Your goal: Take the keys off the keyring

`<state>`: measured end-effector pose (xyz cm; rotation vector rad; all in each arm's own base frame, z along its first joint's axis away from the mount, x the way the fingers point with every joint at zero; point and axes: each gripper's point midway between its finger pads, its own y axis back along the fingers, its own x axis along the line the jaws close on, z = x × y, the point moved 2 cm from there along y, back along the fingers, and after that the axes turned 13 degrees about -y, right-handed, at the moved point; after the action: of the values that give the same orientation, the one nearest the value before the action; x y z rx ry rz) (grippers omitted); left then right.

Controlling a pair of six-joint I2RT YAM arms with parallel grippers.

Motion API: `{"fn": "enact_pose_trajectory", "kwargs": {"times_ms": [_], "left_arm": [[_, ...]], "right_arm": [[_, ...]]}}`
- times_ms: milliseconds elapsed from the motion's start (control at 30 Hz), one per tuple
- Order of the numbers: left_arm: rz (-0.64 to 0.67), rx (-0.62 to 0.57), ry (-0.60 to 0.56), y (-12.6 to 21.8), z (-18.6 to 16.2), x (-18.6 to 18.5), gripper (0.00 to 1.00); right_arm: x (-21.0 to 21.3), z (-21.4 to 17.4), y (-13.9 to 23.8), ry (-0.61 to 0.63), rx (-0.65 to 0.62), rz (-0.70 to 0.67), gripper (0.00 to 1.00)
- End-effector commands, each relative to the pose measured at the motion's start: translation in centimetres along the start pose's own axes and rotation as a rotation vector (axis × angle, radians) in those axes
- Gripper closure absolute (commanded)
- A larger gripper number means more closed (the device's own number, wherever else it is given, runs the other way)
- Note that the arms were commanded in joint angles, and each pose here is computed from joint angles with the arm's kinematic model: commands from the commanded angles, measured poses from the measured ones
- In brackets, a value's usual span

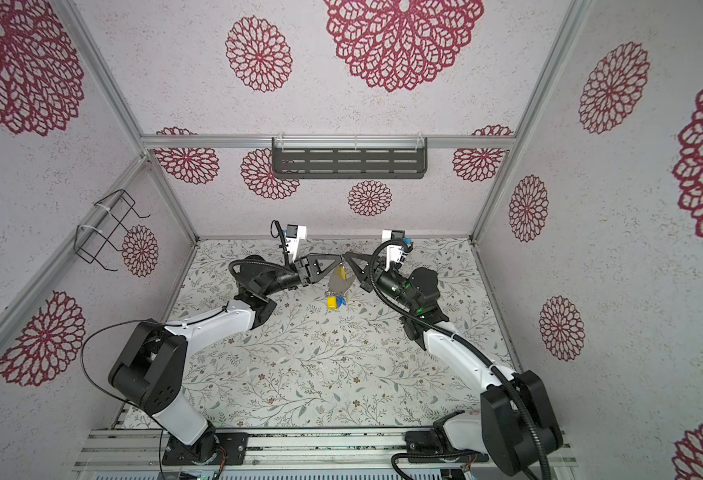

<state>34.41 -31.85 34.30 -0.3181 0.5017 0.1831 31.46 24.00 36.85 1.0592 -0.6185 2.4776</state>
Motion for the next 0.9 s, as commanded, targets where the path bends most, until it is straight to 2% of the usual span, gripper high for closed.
{"fn": "enact_pose_trajectory", "kwargs": {"times_ms": [0, 267, 433, 533, 600, 633, 667, 733, 800, 867], "left_arm": [[-0.058, -0.03, -0.049, -0.4, 1.4, -1.6, 0.76], [-0.054, -0.007, -0.048, -0.6, 1.1, -1.4, 0.99], [-0.027, 0.025, -0.07, -0.5, 0.9, -1.4, 1.0], [0.011, 0.083, -0.106, -0.4, 0.9, -1.5, 1.0], [0.051, 0.151, -0.153, -0.2, 0.9, -1.8, 1.0], [0.069, 0.189, -0.178, -0.1, 0.8, -1.9, 1.0], [0.097, 0.243, -0.202, 0.2, 0.4, -1.9, 1.0], [0.137, 0.339, -0.248, 0.8, -0.2, -1.8, 1.0], [0.145, 0.427, -0.298, 1.3, -0.8, -2.1, 1.0], [0.146, 0.494, -0.331, 1.7, -1.3, -2.2, 1.0]], "right_arm": [[2.7, 1.5, -0.2, 0.051, -0.058, 0.089, 1.0], [2.6, 1.2, -0.3, 0.051, -0.045, 0.086, 1.0], [2.4, 1.0, -0.2, 0.068, -0.032, 0.056, 1.0], [1.5, 0.5, 0.0, 0.116, 0.03, -0.044, 0.99], [0.2, 0.1, 0.8, 0.18, 0.109, -0.18, 0.71], [-0.6, 0.0, 1.3, 0.201, 0.144, -0.243, 0.6], [-1.4, -0.2, 2.0, 0.213, 0.187, -0.305, 0.57], [-2.7, -0.4, 3.3, 0.206, 0.249, -0.385, 0.62], [-3.8, 0.0, 4.7, 0.202, 0.247, -0.464, 0.74], [-3.7, 0.1, 5.2, 0.216, 0.256, -0.455, 0.76]]}}
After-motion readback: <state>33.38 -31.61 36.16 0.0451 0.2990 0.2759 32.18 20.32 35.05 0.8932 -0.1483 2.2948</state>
